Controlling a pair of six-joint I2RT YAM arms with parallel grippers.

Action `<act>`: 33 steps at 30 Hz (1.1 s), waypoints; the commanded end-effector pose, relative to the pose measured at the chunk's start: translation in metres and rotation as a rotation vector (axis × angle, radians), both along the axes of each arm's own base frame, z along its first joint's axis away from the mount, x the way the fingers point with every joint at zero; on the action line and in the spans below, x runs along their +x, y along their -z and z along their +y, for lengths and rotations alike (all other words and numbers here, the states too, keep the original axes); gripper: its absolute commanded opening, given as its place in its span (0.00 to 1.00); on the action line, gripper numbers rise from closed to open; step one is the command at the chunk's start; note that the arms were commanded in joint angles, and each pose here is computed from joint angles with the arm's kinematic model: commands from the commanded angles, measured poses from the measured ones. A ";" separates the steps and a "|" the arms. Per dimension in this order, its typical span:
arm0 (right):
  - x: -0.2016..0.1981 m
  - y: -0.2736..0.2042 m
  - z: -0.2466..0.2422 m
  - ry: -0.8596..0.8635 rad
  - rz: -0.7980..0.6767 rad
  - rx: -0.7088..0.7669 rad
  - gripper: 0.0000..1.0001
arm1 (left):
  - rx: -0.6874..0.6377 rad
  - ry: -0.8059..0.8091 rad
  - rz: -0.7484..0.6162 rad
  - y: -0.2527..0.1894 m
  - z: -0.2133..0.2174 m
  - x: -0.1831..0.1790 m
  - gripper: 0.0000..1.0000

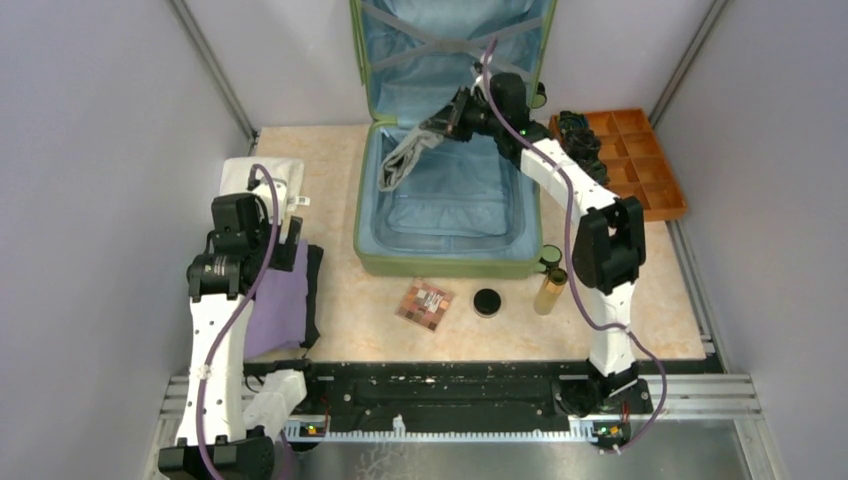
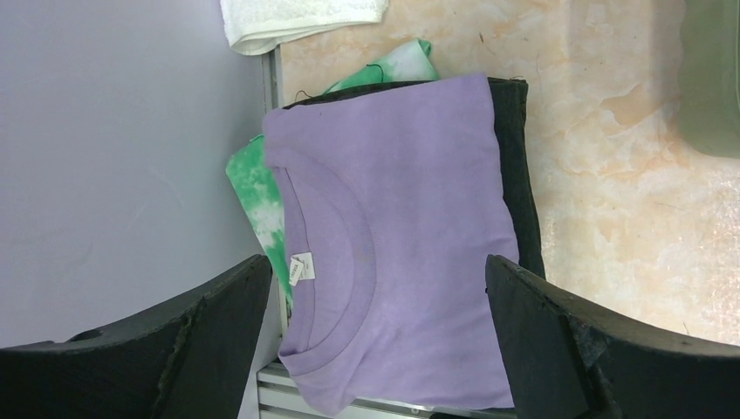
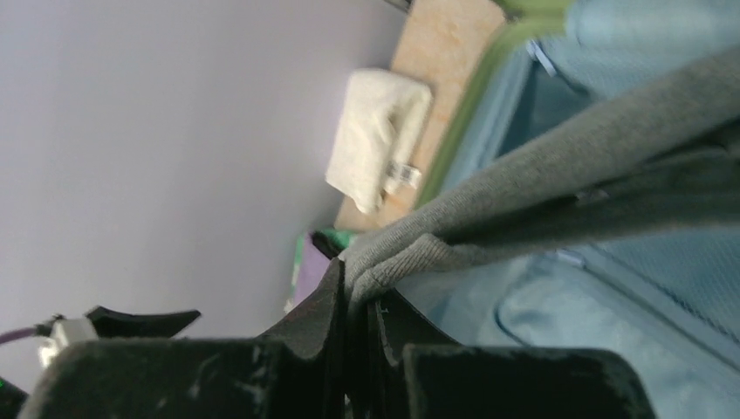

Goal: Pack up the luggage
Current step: Place the clothes in the luggage.

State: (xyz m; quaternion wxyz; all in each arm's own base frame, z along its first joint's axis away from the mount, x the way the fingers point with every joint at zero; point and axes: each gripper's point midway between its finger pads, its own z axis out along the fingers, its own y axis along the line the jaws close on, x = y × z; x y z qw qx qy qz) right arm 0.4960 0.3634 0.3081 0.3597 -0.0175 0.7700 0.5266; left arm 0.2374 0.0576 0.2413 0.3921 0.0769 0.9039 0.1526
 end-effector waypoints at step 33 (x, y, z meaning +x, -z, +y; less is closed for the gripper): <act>-0.009 0.157 -0.079 0.257 0.044 -0.718 0.80 | -0.041 0.042 0.060 0.025 -0.008 0.008 0.98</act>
